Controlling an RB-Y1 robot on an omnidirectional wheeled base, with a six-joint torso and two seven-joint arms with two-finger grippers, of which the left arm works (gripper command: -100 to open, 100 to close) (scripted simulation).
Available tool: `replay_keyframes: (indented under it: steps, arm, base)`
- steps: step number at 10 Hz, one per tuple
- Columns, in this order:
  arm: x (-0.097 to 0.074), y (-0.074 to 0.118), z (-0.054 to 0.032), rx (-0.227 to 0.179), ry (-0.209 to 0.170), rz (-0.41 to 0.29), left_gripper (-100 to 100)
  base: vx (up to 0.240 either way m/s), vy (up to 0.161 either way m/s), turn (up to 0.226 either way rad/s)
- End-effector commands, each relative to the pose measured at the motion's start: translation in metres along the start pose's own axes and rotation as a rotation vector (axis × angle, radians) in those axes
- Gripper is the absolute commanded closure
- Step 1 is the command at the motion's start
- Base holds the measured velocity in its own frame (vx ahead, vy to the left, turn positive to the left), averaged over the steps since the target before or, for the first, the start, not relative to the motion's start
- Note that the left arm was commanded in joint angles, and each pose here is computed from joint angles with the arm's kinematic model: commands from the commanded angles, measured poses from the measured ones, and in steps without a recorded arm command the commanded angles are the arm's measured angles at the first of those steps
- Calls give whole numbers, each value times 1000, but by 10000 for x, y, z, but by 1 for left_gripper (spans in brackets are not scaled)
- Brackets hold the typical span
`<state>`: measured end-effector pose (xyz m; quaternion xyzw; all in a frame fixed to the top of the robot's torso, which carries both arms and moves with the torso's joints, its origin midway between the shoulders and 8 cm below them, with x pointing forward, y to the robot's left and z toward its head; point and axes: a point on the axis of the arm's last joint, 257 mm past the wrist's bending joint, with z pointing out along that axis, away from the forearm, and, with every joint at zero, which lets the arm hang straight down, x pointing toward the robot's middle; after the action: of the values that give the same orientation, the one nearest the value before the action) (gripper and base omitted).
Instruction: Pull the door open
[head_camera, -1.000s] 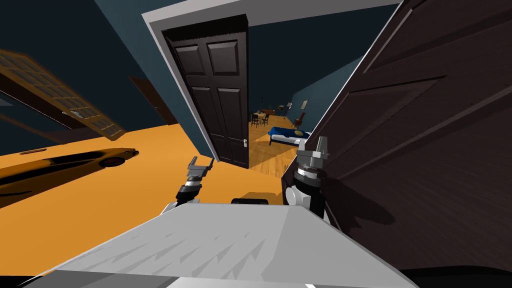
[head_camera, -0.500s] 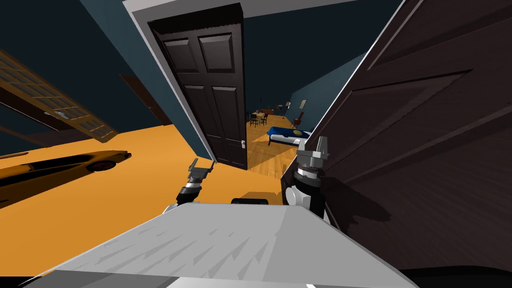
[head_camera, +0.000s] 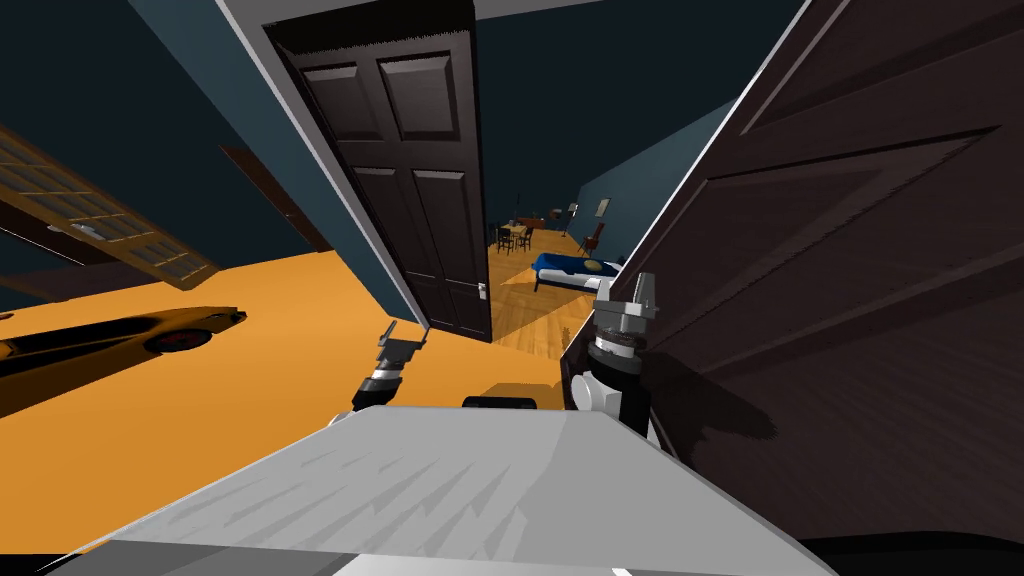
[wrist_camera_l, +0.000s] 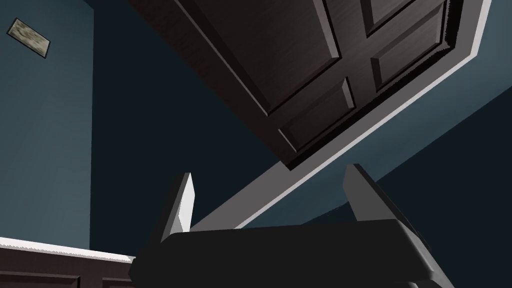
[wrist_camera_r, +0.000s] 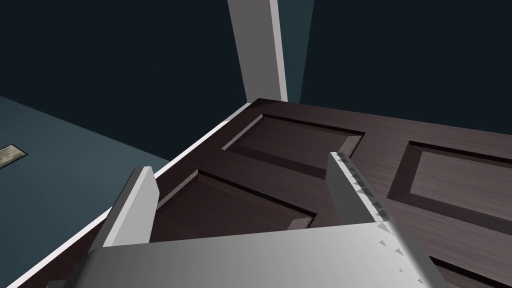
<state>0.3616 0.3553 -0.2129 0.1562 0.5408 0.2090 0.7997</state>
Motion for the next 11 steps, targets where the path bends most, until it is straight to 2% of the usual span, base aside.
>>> replay_keyframes:
  steps: [1, 2, 3, 6, 7, 10, 11]
  arm:
    - [89, -32, -49, 14, 17, 59, -100]
    - [148, -54, -85, 23, 27, 93, -100]
    - [148, -54, -85, 23, 27, 102, -100]
    - [320, -119, -198, 53, 58, 207, -100]
    - [320, -119, -198, 54, 58, 216, -100]
    - [475, -184, -311, 86, 83, 317, -100]
    - [475, -184, -311, 86, 83, 325, -100]
  base:
    - [94, -21, -69]
    - [115, -15, -55]
    - [77, -18, -11]
    - [82, -28, -48]
    - [68, -13, -16]
    - [85, -17, -48]
    - [65, -13, -18]
